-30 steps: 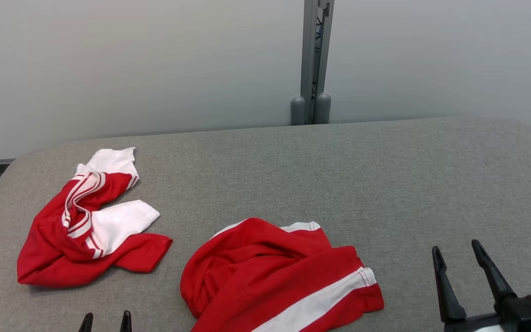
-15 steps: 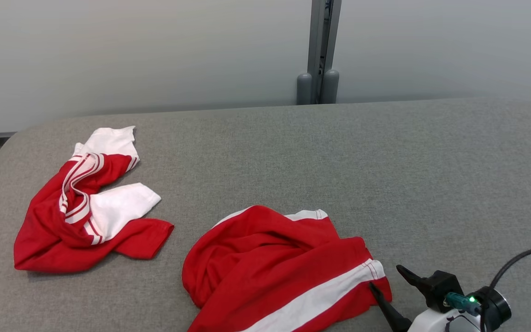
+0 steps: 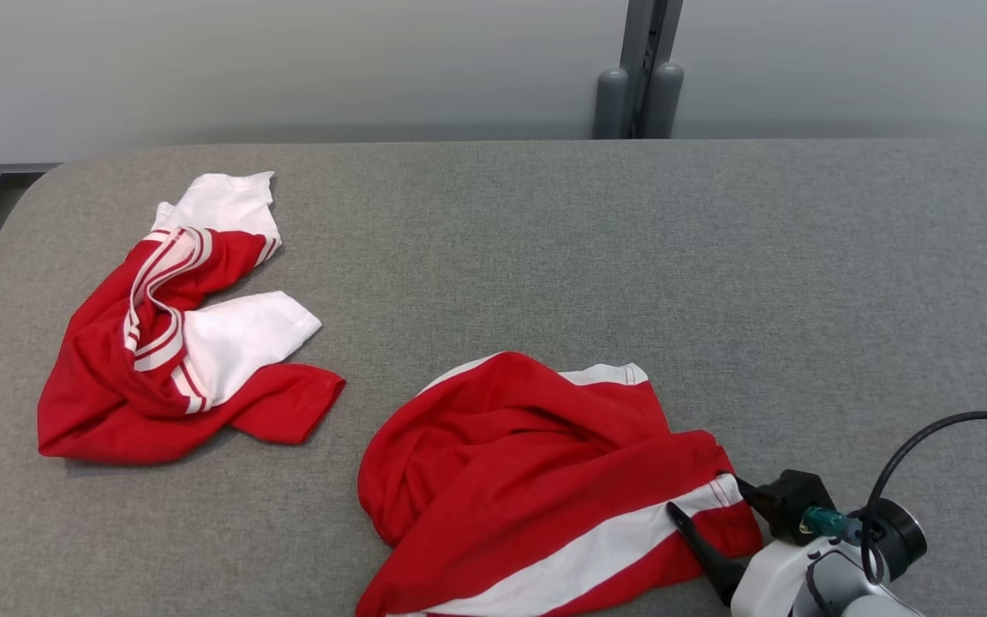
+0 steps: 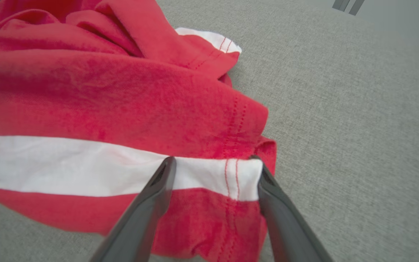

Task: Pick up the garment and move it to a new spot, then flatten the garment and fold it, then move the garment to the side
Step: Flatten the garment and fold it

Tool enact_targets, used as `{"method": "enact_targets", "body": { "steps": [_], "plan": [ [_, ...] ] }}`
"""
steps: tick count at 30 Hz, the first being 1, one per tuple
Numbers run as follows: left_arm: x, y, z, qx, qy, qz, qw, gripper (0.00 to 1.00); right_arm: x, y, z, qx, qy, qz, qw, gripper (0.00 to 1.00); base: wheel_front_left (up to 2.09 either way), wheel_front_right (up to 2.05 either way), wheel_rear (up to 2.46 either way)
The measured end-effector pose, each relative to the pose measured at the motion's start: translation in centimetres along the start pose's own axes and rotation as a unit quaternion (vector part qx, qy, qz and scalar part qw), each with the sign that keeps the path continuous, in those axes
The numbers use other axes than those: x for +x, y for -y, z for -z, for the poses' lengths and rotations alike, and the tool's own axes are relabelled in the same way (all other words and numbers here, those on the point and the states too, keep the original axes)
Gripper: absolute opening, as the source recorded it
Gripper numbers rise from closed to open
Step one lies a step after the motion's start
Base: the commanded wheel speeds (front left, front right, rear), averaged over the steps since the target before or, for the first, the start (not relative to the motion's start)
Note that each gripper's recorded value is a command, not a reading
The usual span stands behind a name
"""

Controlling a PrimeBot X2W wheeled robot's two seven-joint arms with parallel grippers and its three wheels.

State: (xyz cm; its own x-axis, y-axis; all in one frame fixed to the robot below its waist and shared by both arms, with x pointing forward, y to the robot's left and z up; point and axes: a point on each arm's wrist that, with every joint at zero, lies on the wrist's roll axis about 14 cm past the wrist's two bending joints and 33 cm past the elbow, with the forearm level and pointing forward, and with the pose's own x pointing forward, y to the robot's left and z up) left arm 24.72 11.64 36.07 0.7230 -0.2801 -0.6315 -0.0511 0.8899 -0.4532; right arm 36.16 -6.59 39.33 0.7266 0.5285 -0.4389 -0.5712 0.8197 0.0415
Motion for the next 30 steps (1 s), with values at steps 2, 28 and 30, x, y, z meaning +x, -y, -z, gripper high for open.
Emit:
{"method": "enact_targets", "body": {
  "steps": [2, 28, 30],
  "plan": [
    [0.1, 0.2, 0.2, -0.004, -0.001, 0.004, 1.000, 1.00, -0.1, -0.1, 0.0, 0.002, 0.002, -0.001, 1.000, 1.00, 0.00, 0.00, 0.00],
    [2.4, 2.7, 0.0, -0.053, -0.002, 0.069, 0.996, 0.00, -0.5, -1.3, -1.0, 0.046, 0.031, -0.025, 0.998, 0.00, 0.00, 0.00, 0.00],
    [2.2, 3.2, -0.8, -0.049, 0.010, 0.083, 0.995, 0.00, -0.9, -0.6, -2.2, 0.061, 0.056, -0.019, 0.996, 0.00, 0.00, 0.00, 0.00]
  ]
}}
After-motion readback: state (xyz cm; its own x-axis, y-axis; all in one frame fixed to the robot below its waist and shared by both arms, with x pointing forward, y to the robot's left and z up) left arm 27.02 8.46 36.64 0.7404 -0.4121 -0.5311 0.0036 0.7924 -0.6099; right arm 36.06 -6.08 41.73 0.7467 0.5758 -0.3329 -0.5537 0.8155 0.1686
